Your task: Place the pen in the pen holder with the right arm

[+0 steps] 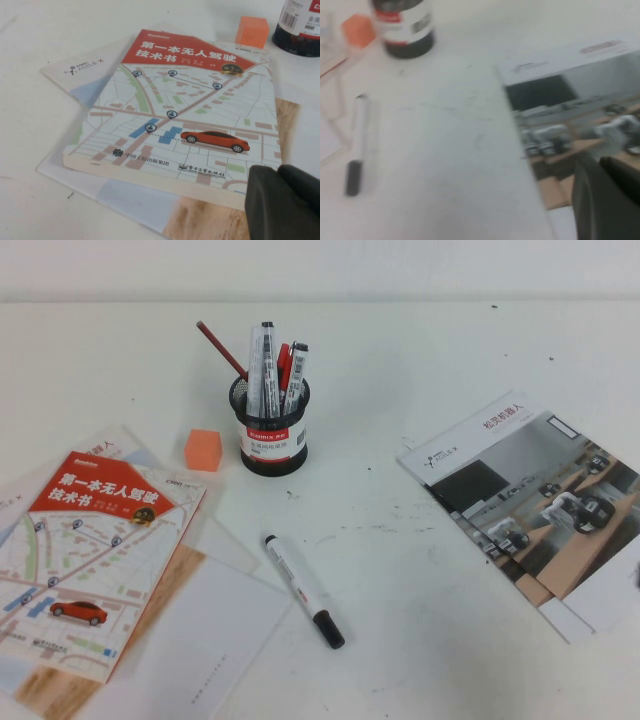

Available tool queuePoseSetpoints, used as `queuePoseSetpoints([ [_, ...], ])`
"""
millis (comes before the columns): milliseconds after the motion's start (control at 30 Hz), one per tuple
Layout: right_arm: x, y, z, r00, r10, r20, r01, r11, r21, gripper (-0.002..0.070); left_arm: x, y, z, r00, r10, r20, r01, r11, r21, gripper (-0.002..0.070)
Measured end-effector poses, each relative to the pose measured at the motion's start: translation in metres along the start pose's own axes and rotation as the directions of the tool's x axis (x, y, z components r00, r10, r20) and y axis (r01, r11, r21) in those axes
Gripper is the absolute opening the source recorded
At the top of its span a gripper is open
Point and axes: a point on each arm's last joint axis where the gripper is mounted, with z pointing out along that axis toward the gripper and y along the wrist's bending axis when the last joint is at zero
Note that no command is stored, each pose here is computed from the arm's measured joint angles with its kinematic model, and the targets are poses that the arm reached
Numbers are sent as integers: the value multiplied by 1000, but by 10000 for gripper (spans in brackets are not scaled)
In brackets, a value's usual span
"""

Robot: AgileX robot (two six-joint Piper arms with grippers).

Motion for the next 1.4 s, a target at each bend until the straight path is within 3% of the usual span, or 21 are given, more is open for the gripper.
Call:
queuePoseSetpoints([
  [400, 69, -35, -30, 958, 109, 264, -180, 948, 262, -19, 0, 0, 0, 1000, 0, 0, 0, 1000, 0, -1],
  [667, 89, -36, -28, 944, 161, 287, -240, 933, 267, -19, 0, 0, 0, 1000, 0, 0, 0, 1000, 0, -1],
  [867, 89, -34, -36, 932, 125, 342, -224, 937, 267, -19, 0, 0, 0, 1000, 0, 0, 0, 1000, 0, -1],
  [1133, 108, -30, -39, 973, 118, 201, -172, 945, 278, -19, 0, 0, 0, 1000, 0, 0, 0, 1000, 0, -1],
  [1400, 110, -30, -38, 977, 119, 178, -166, 945, 281, -19, 0, 0, 0, 1000, 0, 0, 0, 1000, 0, -1],
])
